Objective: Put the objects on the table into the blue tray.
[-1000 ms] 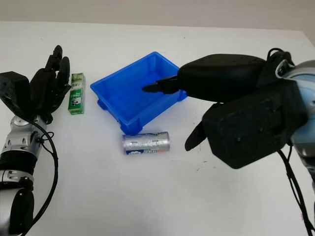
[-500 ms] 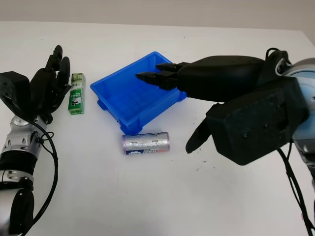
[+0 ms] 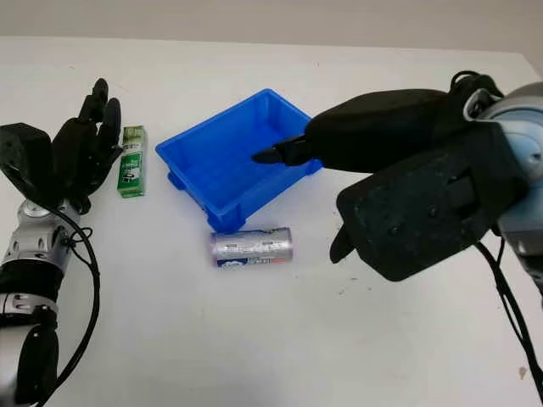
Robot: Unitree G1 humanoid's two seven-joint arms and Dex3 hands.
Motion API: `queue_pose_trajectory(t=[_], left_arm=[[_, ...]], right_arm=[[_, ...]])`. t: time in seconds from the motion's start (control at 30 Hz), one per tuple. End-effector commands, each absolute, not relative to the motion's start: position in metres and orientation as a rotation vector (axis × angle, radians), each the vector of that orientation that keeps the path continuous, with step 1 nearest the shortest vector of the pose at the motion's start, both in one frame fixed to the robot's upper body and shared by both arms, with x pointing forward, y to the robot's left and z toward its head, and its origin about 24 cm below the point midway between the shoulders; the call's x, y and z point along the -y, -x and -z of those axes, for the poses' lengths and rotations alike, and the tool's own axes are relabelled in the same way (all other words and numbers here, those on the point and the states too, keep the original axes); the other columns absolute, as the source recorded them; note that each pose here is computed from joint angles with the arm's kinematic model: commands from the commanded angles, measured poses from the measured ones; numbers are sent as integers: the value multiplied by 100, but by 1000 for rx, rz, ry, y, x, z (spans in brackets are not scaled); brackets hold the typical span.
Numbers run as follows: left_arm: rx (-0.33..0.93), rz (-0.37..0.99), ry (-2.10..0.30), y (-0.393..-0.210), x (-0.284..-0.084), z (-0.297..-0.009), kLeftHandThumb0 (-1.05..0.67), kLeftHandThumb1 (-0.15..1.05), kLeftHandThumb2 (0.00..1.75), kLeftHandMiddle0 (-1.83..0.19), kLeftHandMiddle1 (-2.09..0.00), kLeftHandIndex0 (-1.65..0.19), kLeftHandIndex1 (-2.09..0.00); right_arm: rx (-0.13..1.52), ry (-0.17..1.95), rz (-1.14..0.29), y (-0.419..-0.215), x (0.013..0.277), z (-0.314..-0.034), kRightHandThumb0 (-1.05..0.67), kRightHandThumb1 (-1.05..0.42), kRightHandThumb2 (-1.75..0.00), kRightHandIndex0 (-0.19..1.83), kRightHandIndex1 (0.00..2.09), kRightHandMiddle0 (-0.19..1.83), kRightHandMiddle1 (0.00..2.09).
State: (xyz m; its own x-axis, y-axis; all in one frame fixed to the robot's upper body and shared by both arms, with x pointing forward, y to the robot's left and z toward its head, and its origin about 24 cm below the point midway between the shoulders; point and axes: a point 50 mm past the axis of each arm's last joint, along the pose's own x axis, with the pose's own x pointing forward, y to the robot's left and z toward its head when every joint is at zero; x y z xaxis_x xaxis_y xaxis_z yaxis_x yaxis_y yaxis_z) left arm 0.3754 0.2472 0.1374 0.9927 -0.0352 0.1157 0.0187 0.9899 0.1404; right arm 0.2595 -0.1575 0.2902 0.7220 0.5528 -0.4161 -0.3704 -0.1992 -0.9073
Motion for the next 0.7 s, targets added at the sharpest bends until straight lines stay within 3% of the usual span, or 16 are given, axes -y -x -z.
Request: queue_pose_trajectory(t=[0.0, 0.13, 0.17, 0.23, 0.3, 0.4, 0.6, 0.67], left_arm=[[144, 24, -153, -378, -249, -148, -77, 105, 61, 19, 0, 19, 0], [146, 21, -159, -378, -249, -149, -77, 105, 61, 19, 0, 19, 0], [148, 21, -159, -377, -249, -149, -77, 105, 61, 19, 0, 19, 0], [153, 23, -159, -377, -249, -150, -76, 105, 61, 19, 0, 19, 0], [156, 22, -158, -377, -249, -150, -76, 105, 61, 19, 0, 19, 0], [156, 23, -159, -377, -249, -150, -76, 105, 61, 19, 0, 19, 0], [163, 26, -158, -377, -250, -151, -76, 105, 61, 19, 0, 19, 0], [165, 24, -158, -376, -250, -151, -76, 105, 60, 19, 0, 19, 0]], right_arm=[[175, 1582, -837, -256, 155, -296, -83, -79, -6, 49, 78, 30, 6], [188, 1563, -865, -258, 154, -291, -83, -80, -6, 39, 83, 34, 7], [184, 1557, -874, -258, 154, -289, -84, -80, -6, 36, 98, 34, 6], [172, 1546, -886, -260, 153, -286, -84, -80, -5, 31, 182, 34, 5], [170, 1498, -902, -262, 153, -281, -83, -79, -5, 36, 202, 33, 5], [132, 1474, -917, -265, 151, -276, -83, -78, -5, 49, 209, 32, 5], [136, 1448, -944, -270, 146, -269, -82, -77, -6, 33, 209, 31, 5], [147, 1429, -955, -272, 145, -265, -83, -77, -6, 42, 209, 31, 5]])
